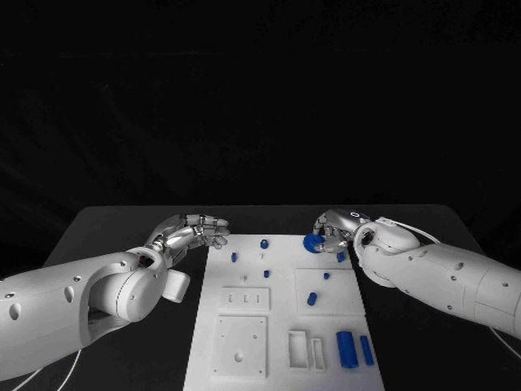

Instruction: Assemble the parts on the task board

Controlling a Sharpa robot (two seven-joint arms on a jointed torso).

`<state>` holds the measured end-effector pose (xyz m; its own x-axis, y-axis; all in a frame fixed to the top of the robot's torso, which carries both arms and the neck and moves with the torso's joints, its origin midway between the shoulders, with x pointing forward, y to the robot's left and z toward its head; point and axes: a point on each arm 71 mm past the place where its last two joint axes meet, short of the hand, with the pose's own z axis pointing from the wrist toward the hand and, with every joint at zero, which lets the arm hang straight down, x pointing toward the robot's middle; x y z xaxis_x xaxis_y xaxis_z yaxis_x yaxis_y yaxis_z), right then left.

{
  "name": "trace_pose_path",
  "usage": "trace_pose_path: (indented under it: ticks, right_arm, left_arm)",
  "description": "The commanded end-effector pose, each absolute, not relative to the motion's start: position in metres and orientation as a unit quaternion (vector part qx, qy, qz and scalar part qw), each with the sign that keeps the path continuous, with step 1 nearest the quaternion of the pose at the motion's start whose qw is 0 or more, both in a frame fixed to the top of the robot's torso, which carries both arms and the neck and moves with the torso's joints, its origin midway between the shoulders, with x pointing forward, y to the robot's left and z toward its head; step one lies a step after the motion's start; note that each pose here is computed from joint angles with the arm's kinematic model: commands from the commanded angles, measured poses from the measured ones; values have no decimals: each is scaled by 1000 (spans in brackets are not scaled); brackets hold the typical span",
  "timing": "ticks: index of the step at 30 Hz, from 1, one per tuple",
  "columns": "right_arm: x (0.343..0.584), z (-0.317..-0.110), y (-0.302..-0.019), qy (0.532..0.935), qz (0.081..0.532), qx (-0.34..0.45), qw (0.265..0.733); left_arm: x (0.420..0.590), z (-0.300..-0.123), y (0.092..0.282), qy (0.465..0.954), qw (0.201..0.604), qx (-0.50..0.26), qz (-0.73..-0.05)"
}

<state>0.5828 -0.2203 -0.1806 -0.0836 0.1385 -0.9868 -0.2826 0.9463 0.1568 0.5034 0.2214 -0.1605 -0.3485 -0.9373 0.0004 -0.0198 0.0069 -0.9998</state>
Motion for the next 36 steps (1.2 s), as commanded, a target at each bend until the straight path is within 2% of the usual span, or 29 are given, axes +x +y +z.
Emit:
trace_pose_path:
  ticks: [1,11,24,36]
  right_arm:
    - [581,-190,-220,741,152,-58,652]
    - [580,-200,-220,753,130,-77,640]
    - [574,-204,-212,737,102,-129,656]
    - [571,-210,-214,751,99,-128,641]
  left_arm:
    - [503,-159,219,585,395,-403,-582]
    - [503,-159,219,586,395,-404,-581]
    - [503,-159,219,586,395,-404,-581]
    - [502,-159,220,586,396,-405,-579]
